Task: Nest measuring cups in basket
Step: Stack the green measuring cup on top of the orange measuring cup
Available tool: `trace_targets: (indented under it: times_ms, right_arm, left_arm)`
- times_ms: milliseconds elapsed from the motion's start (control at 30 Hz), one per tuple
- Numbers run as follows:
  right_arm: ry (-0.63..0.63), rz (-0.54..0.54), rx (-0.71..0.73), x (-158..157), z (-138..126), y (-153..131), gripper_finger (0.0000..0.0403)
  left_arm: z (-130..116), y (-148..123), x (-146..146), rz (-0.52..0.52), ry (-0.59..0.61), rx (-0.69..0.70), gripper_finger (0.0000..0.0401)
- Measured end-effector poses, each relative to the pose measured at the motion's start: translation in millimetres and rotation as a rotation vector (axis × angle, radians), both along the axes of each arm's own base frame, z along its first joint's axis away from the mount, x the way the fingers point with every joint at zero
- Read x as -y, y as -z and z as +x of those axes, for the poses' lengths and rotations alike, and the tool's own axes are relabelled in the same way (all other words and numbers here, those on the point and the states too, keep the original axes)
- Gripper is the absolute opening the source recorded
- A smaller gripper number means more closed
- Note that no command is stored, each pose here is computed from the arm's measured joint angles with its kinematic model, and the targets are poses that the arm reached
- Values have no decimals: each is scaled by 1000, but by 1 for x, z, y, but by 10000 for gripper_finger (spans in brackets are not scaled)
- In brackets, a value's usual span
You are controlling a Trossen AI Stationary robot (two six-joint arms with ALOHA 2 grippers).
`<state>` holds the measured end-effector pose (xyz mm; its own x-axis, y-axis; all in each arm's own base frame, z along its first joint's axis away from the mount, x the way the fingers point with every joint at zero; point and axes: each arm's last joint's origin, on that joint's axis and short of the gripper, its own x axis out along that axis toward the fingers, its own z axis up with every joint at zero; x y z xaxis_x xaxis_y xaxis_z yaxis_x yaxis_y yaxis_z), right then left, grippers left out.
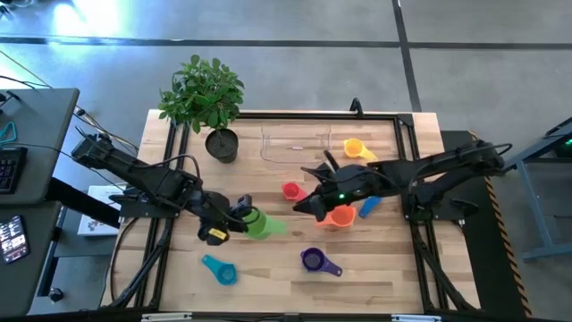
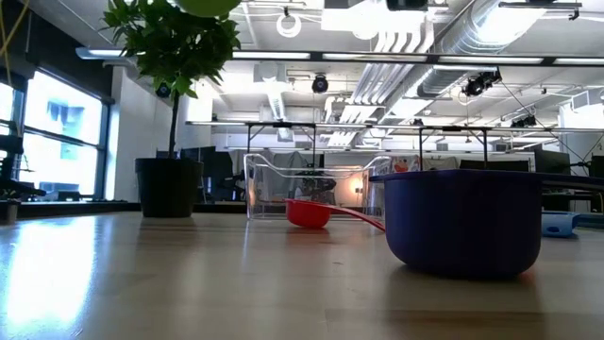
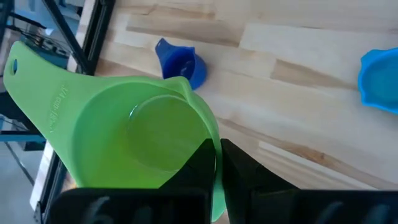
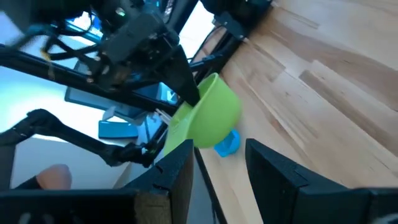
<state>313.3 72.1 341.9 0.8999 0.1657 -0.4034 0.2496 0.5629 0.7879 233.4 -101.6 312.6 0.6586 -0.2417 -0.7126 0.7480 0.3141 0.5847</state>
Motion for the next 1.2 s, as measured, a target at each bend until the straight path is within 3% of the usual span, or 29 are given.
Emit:
trace_targets:
  times_ms: [133,433,733,1000,1200]
  right_arm:
    - [-13,-3,22,-1,14,9,138]
    - [-86,138,42,5,32,17,138]
    - [-80,230,3,10,32,19,138]
    - [-52,248,-143,10,29,32,138]
    - [-55,242,-136,10,29,32,138]
  left_arm:
    - [0,0,0,-1,-5,6,7]
    - [2,2,1,28,18,8,7]
    - [11,14,4,153,54,-8,7]
    - [15,16,2,252,14,23,7]
    - [15,16,1,318,35,39,7]
